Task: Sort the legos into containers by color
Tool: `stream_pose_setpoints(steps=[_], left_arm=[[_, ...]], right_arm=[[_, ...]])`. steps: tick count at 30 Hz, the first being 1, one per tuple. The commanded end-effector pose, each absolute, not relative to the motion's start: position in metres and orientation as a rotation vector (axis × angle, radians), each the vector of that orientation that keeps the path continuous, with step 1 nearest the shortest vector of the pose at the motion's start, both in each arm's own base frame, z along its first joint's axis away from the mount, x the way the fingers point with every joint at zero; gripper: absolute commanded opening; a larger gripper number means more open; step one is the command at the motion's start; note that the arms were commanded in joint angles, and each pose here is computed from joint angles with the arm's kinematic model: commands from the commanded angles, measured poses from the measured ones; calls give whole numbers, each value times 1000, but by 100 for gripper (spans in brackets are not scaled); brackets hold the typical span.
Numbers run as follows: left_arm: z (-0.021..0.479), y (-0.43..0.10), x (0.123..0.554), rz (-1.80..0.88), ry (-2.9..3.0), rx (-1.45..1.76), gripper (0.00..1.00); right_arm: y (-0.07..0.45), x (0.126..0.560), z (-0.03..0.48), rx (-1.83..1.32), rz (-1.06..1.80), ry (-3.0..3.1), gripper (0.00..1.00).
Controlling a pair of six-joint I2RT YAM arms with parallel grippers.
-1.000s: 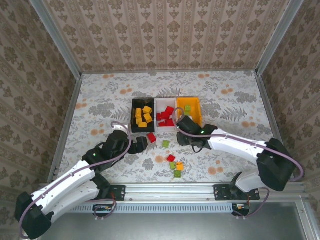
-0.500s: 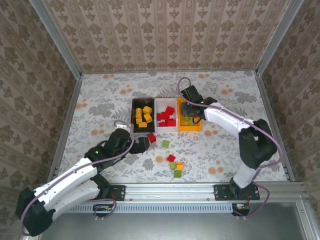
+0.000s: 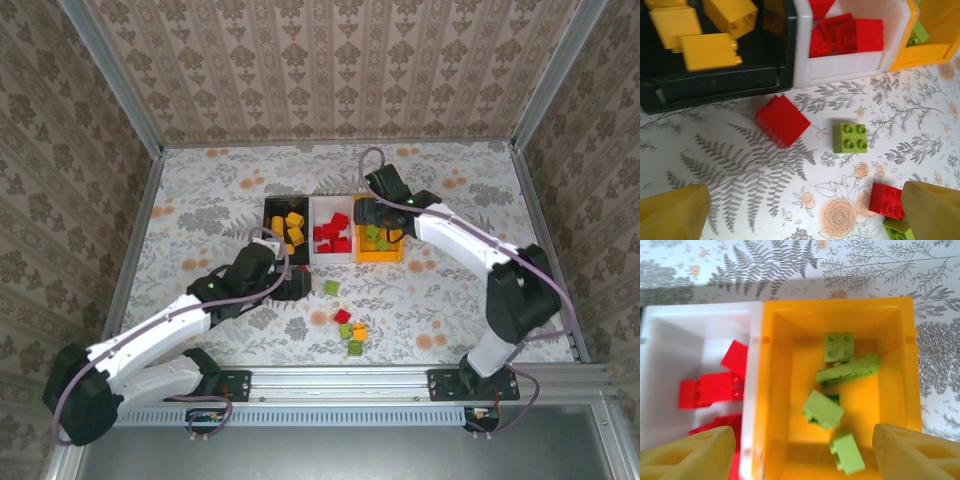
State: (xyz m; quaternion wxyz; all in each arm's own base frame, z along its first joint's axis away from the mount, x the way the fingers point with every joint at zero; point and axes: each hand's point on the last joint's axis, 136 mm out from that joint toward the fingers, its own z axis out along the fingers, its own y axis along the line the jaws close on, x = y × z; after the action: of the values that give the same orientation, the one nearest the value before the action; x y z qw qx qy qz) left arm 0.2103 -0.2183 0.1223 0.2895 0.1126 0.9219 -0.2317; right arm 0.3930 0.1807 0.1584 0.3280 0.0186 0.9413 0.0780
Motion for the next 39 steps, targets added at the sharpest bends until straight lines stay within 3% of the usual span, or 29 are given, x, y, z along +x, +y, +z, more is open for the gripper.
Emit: stream_pose_setpoints(steps=[1,12,20,27,34,39], left_arm=[[132,-253,212,-606,2418,492,96],[75,-318,221,-275,2517,798,81],[38,-320,221,-175,2589,830,72],[16,-318,217,-150,2641,832,58],[7,-316,220,-104,2638,847,57],[8,-316,222,-82,2621,863,42]], right_arm=[[175,367,168,74,263,2446,75],[134,312,179,146,268,2383,77],[124,301,186,160,289,2355,78],[116,299,197,173,295,2322,78],[115,299,199,175,307,2315,79],[112,299,197,182,299,2323,79]])
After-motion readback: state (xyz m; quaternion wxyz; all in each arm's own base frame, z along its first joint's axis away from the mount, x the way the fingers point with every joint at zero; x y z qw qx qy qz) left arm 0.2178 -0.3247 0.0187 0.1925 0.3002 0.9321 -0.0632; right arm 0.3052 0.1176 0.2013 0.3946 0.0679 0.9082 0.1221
